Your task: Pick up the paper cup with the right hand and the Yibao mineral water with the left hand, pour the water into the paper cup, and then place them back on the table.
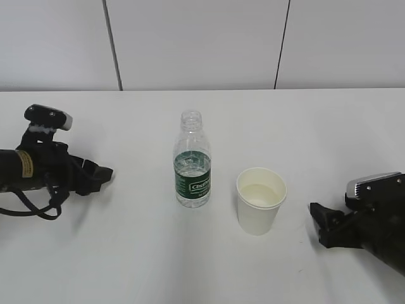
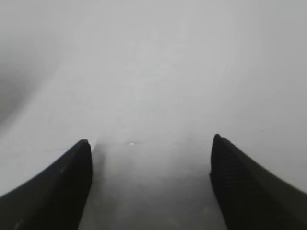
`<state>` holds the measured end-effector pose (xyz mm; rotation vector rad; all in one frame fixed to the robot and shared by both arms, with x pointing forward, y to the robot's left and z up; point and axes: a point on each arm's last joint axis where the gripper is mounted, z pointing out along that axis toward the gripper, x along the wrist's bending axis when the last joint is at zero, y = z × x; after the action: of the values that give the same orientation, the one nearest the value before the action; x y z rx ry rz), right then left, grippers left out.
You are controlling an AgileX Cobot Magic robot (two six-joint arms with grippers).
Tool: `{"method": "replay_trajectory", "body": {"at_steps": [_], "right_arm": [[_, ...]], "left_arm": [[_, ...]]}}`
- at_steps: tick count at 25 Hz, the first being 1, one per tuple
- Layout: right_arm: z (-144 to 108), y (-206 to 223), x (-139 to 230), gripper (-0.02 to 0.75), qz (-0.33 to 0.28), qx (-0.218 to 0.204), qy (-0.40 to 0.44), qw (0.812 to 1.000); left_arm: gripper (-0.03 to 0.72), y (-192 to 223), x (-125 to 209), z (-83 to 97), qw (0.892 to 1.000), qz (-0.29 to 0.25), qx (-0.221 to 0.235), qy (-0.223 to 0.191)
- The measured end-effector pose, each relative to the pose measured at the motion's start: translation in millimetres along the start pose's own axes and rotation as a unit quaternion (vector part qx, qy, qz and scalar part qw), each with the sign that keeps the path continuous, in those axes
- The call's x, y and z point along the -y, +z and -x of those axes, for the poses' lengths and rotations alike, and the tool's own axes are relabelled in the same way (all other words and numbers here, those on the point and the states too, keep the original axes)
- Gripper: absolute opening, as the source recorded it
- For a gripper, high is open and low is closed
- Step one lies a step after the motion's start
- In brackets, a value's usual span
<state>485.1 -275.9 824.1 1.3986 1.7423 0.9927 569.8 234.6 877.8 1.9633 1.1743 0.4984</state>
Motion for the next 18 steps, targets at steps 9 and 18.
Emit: {"method": "replay_trajectory", "body": {"at_steps": [9,18], "right_arm": [[9.2,23.0,-19.1,0.593,0.033,0.027,0.111,0.993],[23.4,16.7,-67.0,0.593,0.036,0.045,0.127,0.990]], "left_arm": [[0.486,-17.8,-12.5,-15.0,0.997,0.008,-0.058,-0.044],[0.484,-53.9,-61.6,-36.5,0.984,-0.025,-0.171,-0.043]]}}
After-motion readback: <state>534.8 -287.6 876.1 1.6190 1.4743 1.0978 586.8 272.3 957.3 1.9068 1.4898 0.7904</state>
